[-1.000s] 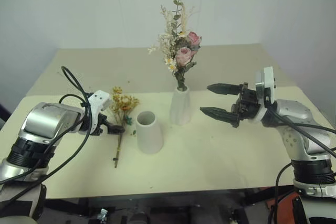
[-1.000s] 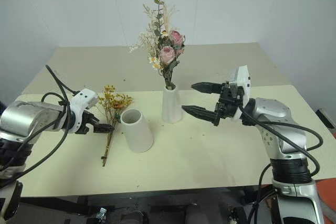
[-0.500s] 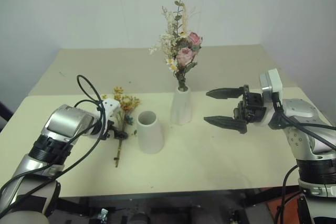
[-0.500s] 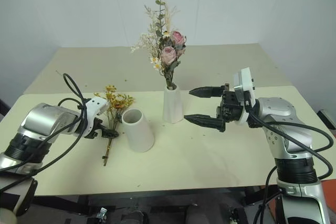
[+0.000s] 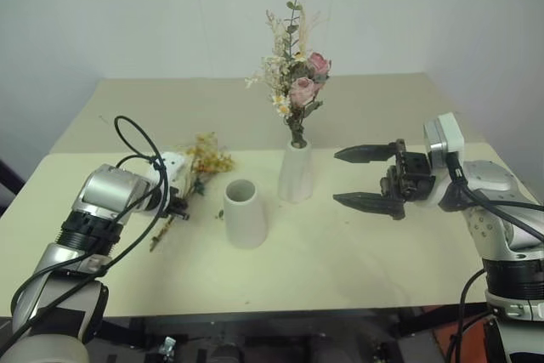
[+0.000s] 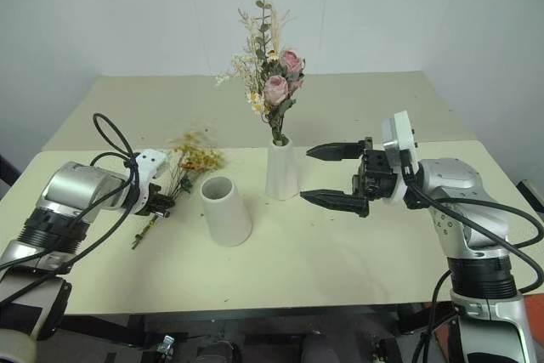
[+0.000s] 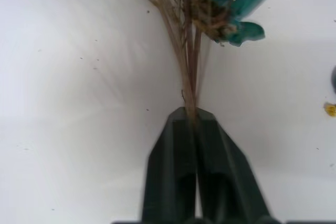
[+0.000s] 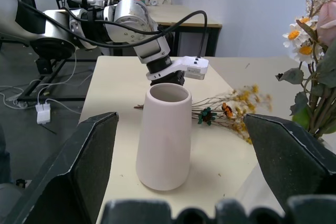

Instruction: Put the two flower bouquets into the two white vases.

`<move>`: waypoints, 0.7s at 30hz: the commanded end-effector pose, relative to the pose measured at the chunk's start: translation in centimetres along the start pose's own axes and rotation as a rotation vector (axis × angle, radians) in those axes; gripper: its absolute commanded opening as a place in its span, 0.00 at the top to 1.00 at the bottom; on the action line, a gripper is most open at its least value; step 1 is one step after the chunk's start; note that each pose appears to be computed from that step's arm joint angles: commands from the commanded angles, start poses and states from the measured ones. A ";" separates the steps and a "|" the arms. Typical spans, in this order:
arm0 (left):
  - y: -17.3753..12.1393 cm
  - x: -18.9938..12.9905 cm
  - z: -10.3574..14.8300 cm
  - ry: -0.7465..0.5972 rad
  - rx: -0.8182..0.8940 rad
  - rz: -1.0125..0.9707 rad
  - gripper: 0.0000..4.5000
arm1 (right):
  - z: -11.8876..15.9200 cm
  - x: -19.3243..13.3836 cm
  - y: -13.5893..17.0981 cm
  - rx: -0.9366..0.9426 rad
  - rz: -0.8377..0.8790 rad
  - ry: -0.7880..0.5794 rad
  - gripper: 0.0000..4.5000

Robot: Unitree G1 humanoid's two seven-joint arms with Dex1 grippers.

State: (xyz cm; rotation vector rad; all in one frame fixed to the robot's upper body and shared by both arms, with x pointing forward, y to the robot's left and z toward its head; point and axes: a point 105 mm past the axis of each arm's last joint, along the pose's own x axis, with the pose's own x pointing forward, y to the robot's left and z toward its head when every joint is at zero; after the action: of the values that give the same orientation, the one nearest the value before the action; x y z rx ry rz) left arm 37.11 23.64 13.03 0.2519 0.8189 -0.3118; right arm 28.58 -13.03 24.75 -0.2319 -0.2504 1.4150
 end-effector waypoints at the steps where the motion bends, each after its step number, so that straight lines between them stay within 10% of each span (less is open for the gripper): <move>1: 1.4 -2.5 3.1 -0.224 0.059 0.033 0.99 | 1.3 -0.5 0.0 -0.063 -0.003 -0.023 0.00; 9: 1.6 -9.7 9.8 -0.933 -0.008 -0.064 0.99 | 1.0 -0.8 -0.2 -0.050 -0.006 -0.014 0.00; 21: -4.2 -17.5 13.3 -1.323 0.021 -0.596 0.99 | 0.7 -1.3 0.0 -0.056 -0.008 -0.002 0.00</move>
State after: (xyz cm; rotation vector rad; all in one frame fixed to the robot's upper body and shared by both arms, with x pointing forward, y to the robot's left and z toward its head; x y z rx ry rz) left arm 34.35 18.88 33.21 -0.1983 -0.4062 -0.8485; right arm 28.68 -13.73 24.22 -0.2333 -0.2331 1.4169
